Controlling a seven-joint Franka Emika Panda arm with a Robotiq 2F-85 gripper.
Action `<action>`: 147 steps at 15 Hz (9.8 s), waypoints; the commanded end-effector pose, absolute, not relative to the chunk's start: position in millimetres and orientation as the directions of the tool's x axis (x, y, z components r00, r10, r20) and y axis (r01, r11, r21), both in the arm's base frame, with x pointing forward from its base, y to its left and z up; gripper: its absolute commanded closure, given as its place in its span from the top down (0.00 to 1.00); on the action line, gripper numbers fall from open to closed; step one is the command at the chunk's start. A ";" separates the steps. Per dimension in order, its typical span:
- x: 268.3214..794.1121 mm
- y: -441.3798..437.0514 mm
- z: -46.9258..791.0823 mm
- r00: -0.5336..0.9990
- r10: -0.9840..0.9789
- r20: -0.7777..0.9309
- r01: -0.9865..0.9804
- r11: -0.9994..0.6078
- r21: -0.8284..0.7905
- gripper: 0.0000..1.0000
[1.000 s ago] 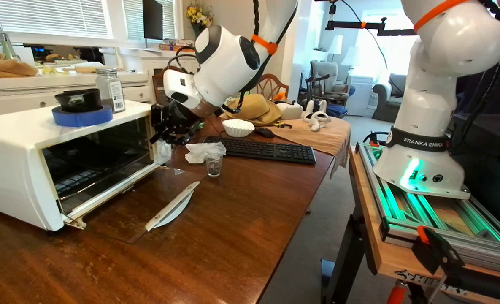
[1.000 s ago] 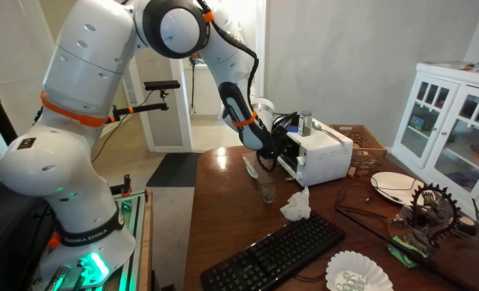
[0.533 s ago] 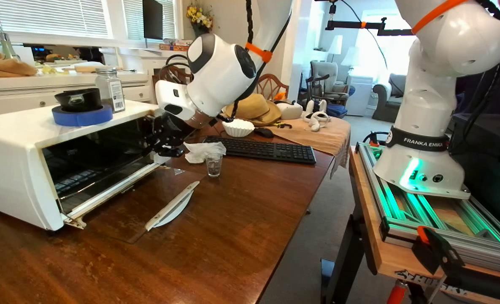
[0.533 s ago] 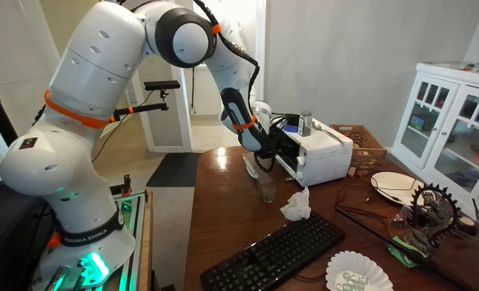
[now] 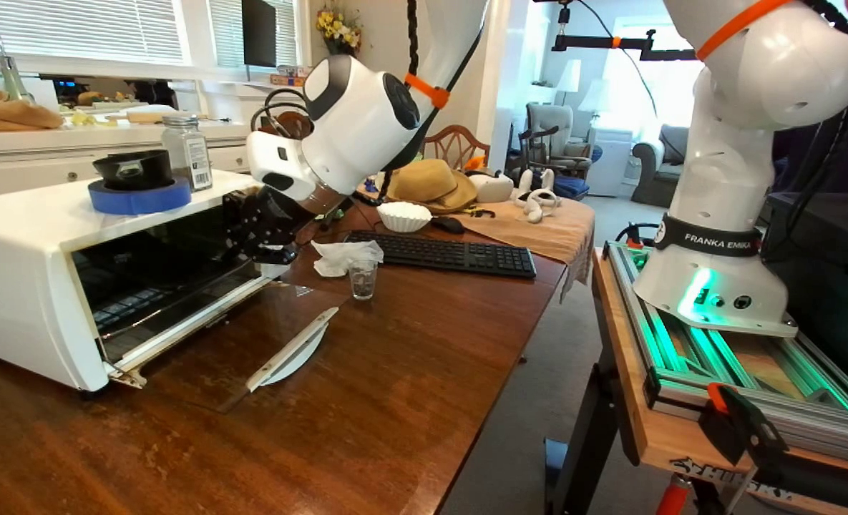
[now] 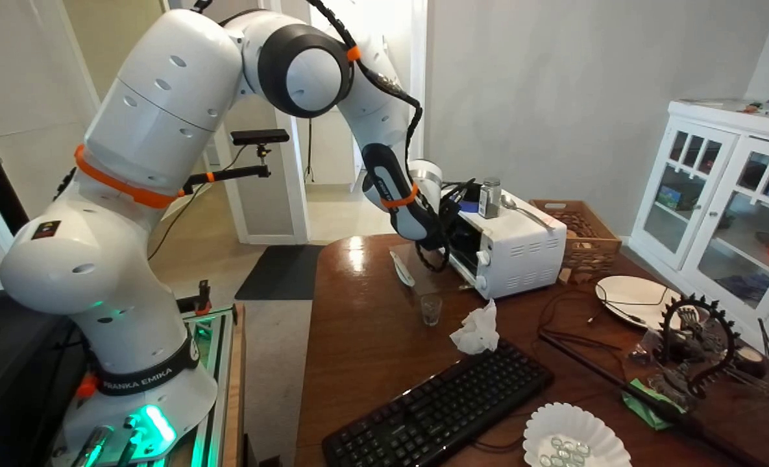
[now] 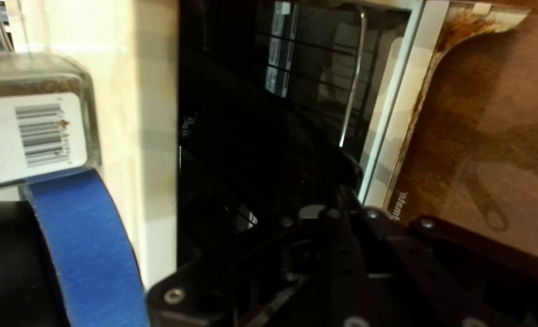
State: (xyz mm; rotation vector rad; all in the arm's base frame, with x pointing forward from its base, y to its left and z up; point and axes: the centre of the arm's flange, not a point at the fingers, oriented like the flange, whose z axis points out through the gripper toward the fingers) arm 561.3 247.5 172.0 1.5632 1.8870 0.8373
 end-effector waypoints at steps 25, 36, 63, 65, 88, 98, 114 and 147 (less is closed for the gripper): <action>566.5 261.2 175.0 -0.090 0.991 -0.098 0.622 0.133 0.772 0.00; 514.0 242.8 144.0 0.117 0.984 -0.136 0.669 0.023 0.743 0.00; 570.5 286.7 158.0 -0.074 0.997 -0.037 0.642 0.076 0.763 0.00; 571.9 297.4 159.1 -0.128 0.992 0.006 0.610 0.074 0.789 0.00; 494.2 295.9 146.8 0.098 0.971 -0.218 0.584 0.121 0.803 0.00; 486.0 320.4 192.7 -0.125 0.971 -0.206 0.457 0.240 0.856 0.00; 477.2 306.9 179.8 -0.274 0.961 0.045 0.633 0.145 0.761 0.00; 508.0 266.0 168.7 0.037 0.999 -0.017 0.733 -0.016 0.680 0.00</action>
